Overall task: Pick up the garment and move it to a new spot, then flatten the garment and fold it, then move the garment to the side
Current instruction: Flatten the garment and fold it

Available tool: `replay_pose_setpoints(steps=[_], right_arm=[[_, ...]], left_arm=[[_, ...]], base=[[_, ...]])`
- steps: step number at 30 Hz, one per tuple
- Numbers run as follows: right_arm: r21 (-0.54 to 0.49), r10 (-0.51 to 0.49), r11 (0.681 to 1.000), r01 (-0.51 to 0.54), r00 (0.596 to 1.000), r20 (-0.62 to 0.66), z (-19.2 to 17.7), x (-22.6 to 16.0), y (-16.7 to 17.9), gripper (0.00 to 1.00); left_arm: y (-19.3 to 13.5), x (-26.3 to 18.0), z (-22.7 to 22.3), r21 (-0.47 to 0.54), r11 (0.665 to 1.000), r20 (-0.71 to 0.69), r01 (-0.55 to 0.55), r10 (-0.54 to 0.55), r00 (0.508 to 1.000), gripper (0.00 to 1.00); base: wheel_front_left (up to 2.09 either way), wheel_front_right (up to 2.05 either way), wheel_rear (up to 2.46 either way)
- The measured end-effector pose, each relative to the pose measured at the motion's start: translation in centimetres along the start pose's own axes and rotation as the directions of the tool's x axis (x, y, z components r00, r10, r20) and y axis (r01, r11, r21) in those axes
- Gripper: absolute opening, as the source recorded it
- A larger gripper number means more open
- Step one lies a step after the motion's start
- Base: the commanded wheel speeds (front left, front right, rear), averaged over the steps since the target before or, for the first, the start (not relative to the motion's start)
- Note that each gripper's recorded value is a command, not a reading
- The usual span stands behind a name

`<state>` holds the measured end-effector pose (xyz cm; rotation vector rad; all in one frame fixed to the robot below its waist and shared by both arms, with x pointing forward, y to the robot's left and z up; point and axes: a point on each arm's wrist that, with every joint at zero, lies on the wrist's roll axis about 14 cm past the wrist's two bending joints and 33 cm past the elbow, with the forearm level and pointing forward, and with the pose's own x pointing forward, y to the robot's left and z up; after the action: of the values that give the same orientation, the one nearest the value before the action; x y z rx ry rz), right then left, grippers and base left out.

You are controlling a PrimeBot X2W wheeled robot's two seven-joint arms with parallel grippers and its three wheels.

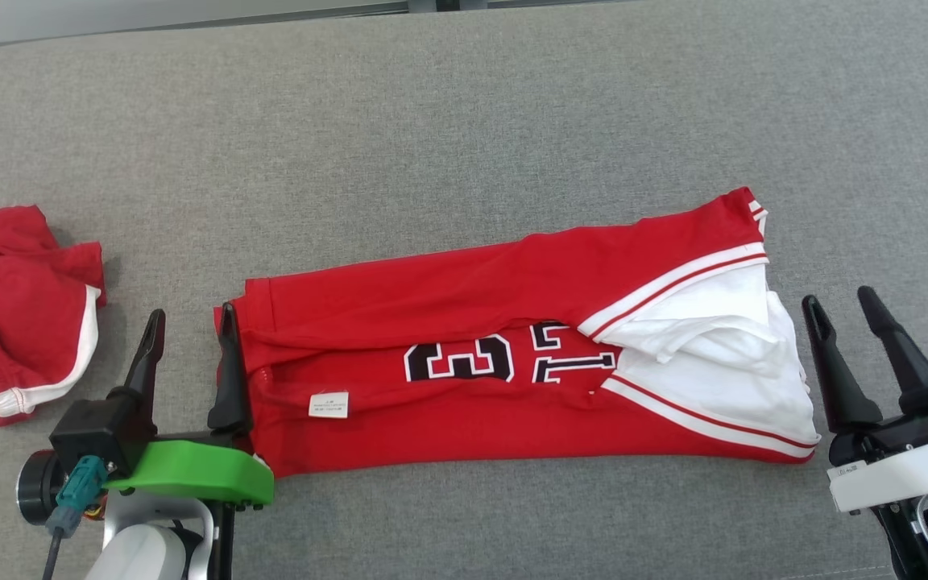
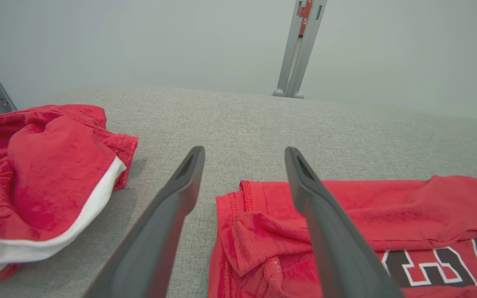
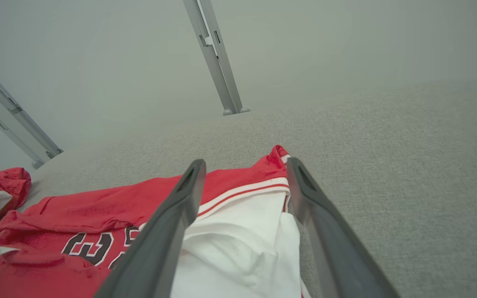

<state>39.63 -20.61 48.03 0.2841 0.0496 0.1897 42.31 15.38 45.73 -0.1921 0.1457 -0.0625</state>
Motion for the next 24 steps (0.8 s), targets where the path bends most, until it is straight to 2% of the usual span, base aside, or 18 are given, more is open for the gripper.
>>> replay_pose_setpoints(steps=[7,24], right_arm=[[-0.107,-0.025,0.993,0.041,0.989,0.144,3.9,0.0,0.5,1.0],[-0.153,-0.038,0.987,0.054,0.994,0.105,3.6,-1.0,1.5,1.0]], left_arm=[[-0.8,0.1,2.6,0.05,0.999,0.124,-0.004,-0.002,0.992,1.0],[-1.9,-0.9,2.2,0.091,0.996,0.132,0.008,-0.02,0.991,1.0]], base=[[0.0,0.0,0.0],[0.0,0.0,0.0]])
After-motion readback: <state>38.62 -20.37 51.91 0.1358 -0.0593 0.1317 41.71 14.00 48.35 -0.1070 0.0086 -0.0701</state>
